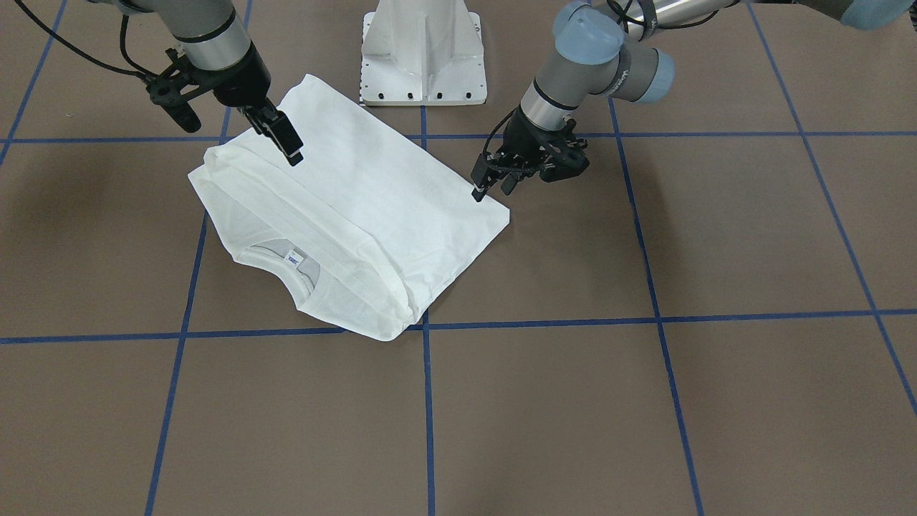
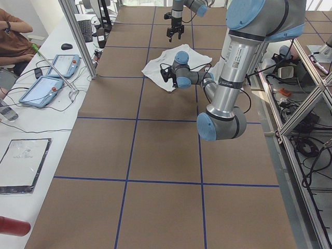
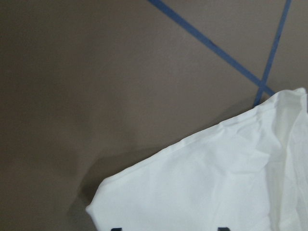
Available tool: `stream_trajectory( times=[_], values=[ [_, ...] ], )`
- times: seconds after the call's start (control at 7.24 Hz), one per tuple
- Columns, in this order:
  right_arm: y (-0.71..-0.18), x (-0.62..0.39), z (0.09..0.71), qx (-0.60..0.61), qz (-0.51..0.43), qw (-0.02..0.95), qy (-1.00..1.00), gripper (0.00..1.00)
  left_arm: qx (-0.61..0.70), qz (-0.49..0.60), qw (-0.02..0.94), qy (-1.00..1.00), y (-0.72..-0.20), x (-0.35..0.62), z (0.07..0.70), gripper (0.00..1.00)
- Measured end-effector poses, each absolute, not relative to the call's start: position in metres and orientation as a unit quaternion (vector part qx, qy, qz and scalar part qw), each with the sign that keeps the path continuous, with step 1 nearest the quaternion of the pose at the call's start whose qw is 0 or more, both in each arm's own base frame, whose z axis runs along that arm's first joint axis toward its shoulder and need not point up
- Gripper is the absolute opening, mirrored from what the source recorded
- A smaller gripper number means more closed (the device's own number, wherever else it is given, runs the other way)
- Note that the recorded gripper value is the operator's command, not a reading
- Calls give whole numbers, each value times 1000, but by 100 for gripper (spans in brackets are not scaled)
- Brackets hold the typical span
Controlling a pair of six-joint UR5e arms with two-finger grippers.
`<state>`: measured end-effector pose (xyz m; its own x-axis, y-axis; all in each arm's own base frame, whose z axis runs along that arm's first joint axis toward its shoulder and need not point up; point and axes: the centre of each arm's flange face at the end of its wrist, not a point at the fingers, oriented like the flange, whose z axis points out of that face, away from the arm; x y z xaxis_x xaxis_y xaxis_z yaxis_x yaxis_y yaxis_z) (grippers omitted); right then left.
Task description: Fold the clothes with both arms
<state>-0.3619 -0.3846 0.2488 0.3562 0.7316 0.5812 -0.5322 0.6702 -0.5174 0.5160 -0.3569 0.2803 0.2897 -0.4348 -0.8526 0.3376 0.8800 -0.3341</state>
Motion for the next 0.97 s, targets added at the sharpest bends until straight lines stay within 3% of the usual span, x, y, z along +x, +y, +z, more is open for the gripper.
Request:
stream_trajectory(
  times=[0.41,0.97],
  values=[
    [-411,-350,250,-79,390,817,-417,100,-52,-241,810,532,-348,529,289,70],
    [-416,-348,256,-72,387,822,-411,100,-47,-242,816,523,-351,538,298,54]
  ],
)
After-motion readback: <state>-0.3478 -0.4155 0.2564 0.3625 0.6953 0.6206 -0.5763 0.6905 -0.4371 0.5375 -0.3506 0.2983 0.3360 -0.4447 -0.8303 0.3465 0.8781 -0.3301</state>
